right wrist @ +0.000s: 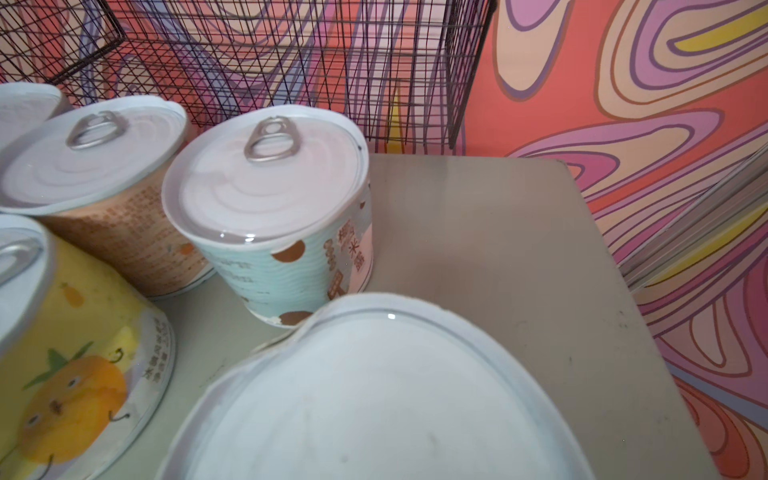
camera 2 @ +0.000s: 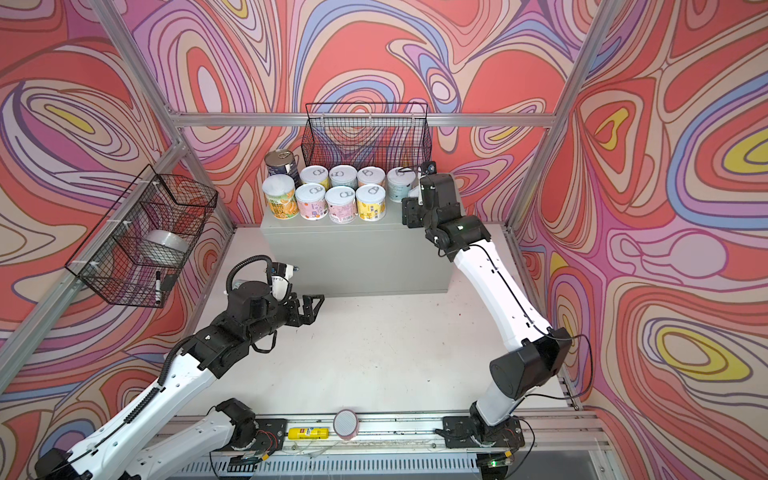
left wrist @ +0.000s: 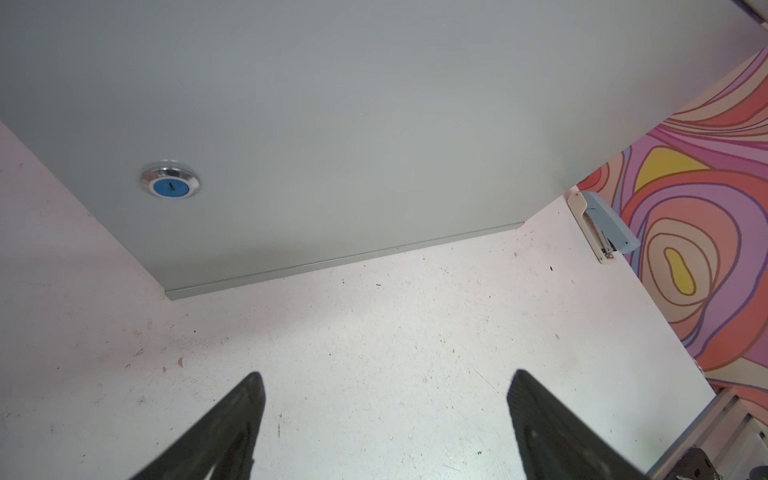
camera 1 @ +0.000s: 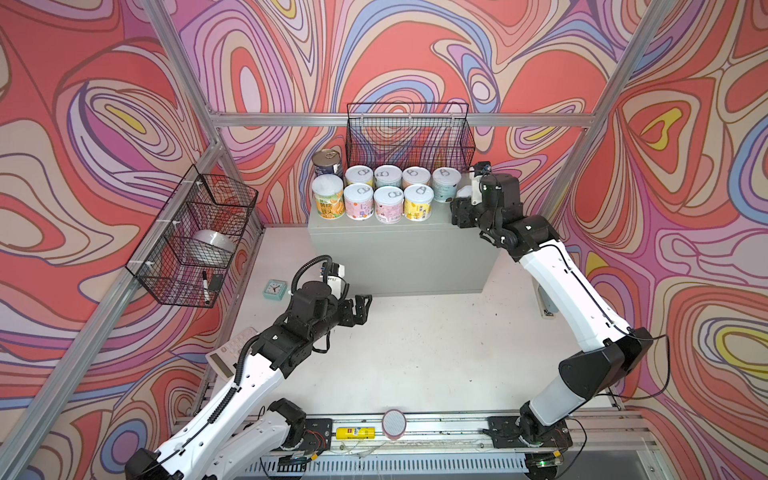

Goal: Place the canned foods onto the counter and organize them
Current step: 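Lower the green-labelled can onto the box top beside the pale blue can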

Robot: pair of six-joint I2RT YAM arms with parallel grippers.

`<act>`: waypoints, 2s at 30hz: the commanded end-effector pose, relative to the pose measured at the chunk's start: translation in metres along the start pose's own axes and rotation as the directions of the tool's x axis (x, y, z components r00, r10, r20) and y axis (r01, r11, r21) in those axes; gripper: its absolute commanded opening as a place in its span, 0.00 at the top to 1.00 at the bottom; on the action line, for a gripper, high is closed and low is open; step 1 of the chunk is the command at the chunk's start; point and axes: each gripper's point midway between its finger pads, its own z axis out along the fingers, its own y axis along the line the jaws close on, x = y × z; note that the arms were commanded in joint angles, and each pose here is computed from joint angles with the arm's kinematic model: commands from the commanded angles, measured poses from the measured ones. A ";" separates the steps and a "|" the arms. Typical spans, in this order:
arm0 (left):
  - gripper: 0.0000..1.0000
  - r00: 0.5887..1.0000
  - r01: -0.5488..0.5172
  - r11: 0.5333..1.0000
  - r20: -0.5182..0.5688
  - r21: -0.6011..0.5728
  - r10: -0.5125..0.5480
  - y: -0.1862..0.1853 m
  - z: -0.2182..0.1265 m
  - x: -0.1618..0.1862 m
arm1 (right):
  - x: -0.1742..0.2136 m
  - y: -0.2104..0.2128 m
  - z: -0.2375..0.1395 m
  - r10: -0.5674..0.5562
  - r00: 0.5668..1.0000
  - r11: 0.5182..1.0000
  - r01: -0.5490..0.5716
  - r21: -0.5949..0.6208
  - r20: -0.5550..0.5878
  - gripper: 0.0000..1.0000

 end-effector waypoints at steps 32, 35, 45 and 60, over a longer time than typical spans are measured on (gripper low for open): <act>0.04 0.999 -0.010 1.000 0.047 -0.016 0.011 0.002 0.000 -0.010 | -0.067 -0.047 -0.107 0.057 0.945 0.989 -0.098 0.113 0.323 0.14; 0.04 0.999 -0.011 1.000 0.046 -0.010 0.012 0.001 0.000 -0.010 | -0.053 -0.057 -0.108 0.040 0.955 0.982 -0.092 0.165 0.295 0.13; 0.04 0.999 -0.008 1.000 0.039 0.004 0.008 -0.001 0.004 -0.009 | -0.014 -0.086 -0.091 0.011 0.974 0.957 -0.075 0.280 0.225 0.10; 0.04 0.999 -0.010 1.000 0.040 0.006 0.010 -0.003 0.005 -0.012 | -0.006 -0.091 -0.059 0.001 0.964 0.977 -0.057 0.206 0.266 0.10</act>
